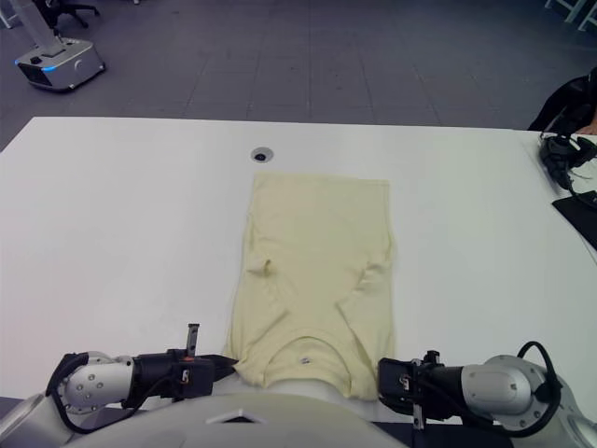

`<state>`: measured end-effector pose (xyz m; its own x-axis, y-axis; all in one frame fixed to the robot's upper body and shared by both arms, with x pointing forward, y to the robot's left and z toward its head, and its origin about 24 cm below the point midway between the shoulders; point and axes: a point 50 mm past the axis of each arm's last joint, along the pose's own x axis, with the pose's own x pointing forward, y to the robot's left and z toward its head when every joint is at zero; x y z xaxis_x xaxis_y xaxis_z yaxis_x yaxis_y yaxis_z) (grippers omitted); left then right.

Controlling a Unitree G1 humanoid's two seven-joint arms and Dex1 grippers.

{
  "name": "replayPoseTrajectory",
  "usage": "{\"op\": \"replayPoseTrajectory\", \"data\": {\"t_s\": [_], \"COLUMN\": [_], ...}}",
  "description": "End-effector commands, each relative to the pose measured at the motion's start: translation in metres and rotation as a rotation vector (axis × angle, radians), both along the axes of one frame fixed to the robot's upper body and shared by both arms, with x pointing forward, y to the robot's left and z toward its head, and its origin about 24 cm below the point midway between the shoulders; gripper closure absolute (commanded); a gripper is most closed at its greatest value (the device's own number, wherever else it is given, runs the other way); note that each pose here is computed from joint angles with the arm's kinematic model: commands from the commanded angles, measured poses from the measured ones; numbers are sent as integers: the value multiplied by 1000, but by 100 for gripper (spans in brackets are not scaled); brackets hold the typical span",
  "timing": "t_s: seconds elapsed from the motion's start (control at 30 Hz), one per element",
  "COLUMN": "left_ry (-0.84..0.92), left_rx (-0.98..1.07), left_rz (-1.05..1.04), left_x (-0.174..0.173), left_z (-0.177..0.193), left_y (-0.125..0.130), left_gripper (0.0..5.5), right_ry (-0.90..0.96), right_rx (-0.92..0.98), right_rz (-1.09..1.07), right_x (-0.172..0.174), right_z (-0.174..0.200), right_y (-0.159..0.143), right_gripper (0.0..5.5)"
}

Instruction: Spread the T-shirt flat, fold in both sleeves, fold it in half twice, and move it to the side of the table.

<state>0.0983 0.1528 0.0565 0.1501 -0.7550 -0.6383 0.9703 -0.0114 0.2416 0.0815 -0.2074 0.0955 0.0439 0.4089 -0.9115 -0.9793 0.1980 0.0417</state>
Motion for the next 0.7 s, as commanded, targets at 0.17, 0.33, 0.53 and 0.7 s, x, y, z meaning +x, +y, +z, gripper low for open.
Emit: {"op": "replayPoseTrajectory", "data": {"t_s": [0.17, 0.33, 0.53, 0.7], "left_ry": [-4, -13, -18, -26], "left_rx": [7, 4, 2, -2], "left_rz": [7, 24, 28, 35], "left_x": [0, 0, 1, 1], "left_z": [1, 0, 0, 1], "left_y": [-1, -3, -4, -5], "left_gripper": [549, 549, 549, 549], "right_ry": [38, 35, 69, 77], "right_rx": [6, -21, -4, -17], "right_rz": [-6, 0, -8, 16], "right_x": [6, 15, 18, 19], "right_z": [1, 0, -1, -3], "right_y": [-3, -9, -10, -10], "right_gripper": [363, 276, 169, 68]}}
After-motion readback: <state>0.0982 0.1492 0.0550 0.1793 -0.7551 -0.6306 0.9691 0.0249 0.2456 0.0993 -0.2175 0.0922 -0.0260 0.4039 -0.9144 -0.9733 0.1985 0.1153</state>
